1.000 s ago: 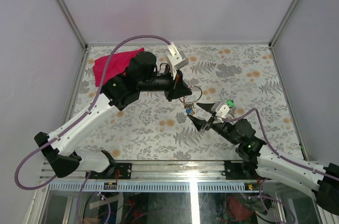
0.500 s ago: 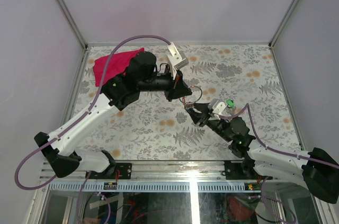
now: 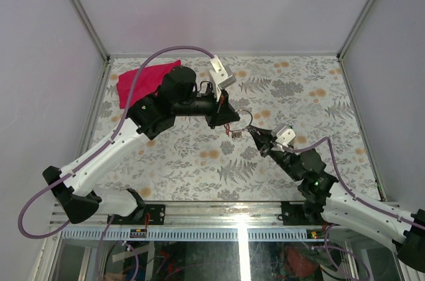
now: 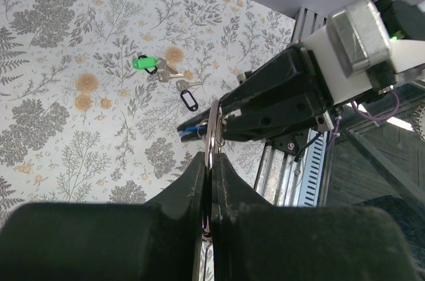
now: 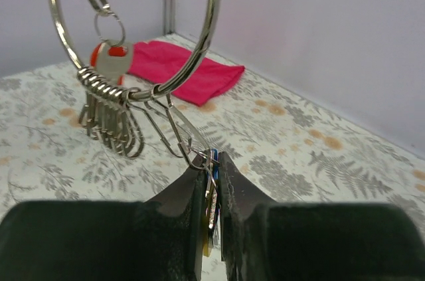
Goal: Put the keys on the keyring
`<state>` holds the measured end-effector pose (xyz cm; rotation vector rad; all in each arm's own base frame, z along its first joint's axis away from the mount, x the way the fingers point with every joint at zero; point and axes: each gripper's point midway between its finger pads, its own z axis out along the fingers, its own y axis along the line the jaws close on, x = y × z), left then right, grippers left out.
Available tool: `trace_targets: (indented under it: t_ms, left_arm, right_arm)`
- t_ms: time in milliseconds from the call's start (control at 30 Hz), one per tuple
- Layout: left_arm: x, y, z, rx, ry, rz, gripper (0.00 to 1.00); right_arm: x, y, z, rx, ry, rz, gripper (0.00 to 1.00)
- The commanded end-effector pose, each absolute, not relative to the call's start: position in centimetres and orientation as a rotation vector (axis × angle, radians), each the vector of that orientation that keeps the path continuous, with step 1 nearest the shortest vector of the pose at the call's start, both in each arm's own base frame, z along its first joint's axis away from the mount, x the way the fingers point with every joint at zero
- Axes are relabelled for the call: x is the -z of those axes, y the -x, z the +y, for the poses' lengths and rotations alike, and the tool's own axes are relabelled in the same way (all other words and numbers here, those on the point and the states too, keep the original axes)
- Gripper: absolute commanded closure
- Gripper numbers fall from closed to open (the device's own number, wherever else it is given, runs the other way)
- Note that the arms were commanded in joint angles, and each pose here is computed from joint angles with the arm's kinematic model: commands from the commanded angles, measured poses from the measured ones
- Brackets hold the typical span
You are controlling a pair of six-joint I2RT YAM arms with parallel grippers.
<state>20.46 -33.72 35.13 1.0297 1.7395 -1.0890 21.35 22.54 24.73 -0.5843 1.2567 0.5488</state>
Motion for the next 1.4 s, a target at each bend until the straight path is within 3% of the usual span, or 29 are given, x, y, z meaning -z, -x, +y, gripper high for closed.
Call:
trace_targets:
  t_ms: [0, 533, 1067, 1367]
  left_arm:
    - [-36.2, -20.8, -33.6, 1.08, -1.021, 1.67, 1.0]
    - [-31.2, -20.9, -34.3, 1.107, -1.046, 1.716, 1.0]
    - [-32.9, -22.7, -33.2, 1.041, -0.836, 1.609, 1.0]
    - [-30.2, -21.9, -33.7, 1.06, -0.941, 1.653, 1.0]
  right_arm:
    - [-25.9, -22.1, 20.6, -0.369, 0.646, 1.306, 0.88]
    - [-30.8, -21.1, 19.9, -0.206, 0.965, 1.358, 0.89]
    - [-30.1, -18.8, 19.2, -0.379, 0.865, 1.418, 0.89]
    - [-32.1, -19.9, 18.2, -0.253, 0.892, 1.401, 0.89]
